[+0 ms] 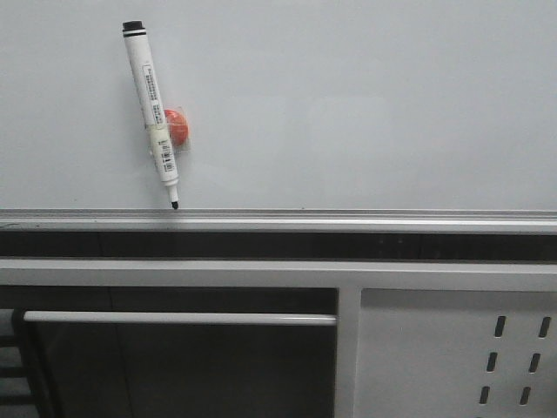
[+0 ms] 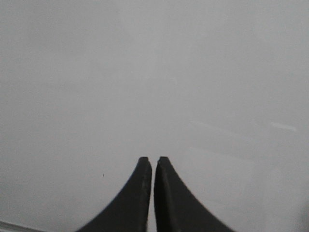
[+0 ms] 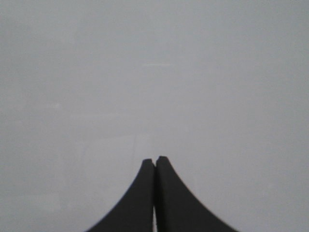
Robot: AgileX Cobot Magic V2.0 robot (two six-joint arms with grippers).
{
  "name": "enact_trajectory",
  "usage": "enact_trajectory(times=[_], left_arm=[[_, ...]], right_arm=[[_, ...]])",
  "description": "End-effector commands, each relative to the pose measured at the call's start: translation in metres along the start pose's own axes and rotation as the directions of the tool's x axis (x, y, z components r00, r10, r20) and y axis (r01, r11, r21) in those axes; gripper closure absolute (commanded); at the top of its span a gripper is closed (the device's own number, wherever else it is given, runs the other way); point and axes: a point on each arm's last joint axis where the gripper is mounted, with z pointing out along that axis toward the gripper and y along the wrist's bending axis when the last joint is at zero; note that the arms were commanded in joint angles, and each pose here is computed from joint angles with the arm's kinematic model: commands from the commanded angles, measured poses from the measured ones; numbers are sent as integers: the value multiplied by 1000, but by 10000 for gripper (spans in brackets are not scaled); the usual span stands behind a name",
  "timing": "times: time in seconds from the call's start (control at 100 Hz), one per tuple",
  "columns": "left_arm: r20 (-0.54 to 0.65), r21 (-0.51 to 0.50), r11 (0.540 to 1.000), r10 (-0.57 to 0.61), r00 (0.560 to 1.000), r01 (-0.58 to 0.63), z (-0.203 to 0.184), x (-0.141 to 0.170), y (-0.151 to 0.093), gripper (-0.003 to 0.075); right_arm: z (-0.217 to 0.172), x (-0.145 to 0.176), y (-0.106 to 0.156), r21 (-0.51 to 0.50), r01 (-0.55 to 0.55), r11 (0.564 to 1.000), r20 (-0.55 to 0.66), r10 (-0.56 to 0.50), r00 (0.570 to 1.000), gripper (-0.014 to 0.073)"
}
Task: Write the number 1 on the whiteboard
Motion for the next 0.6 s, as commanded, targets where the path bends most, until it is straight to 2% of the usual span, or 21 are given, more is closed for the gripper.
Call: enact_trajectory(times=[0.0, 0.13, 0.25, 0.3, 0.36, 0.43, 0.56, 0.59], left_arm=[[134, 8, 1000, -17, 991, 16, -4, -6, 1, 738], [161, 12, 999, -40, 986, 39, -4, -9, 1, 738], [208, 59, 983, -183, 961, 174, -5, -14, -1, 738], [229, 81, 986, -162, 960, 147, -6, -16, -3, 738], [267, 110, 993, -81, 960, 54, -7, -19, -7, 738], [334, 145, 989, -23, 942, -27, -9, -25, -12, 738], [349, 165, 985, -105, 931, 49, -10, -28, -11, 738], [340, 165, 985, -97, 935, 42, -9, -28, -12, 738]], right_arm=[[-2, -1, -3, 17, -50, 999, 94, 48, 994, 671], [-3, -1, -5, 30, -183, 983, 102, 179, 978, 671], [-2, 2, -5, 25, -309, 951, 73, 306, 949, 671], [-2, 3, -5, 25, -336, 942, 62, 334, 941, 671], [-2, 3, -4, 24, -357, 934, 51, 356, 933, 671], [-2, 1, -4, 21, -396, 918, 53, 394, 918, 671], [-2, 5, -5, 38, -540, 841, 39, 538, 842, 671], [-2, 6, -5, 43, -547, 836, 25, 546, 837, 671]])
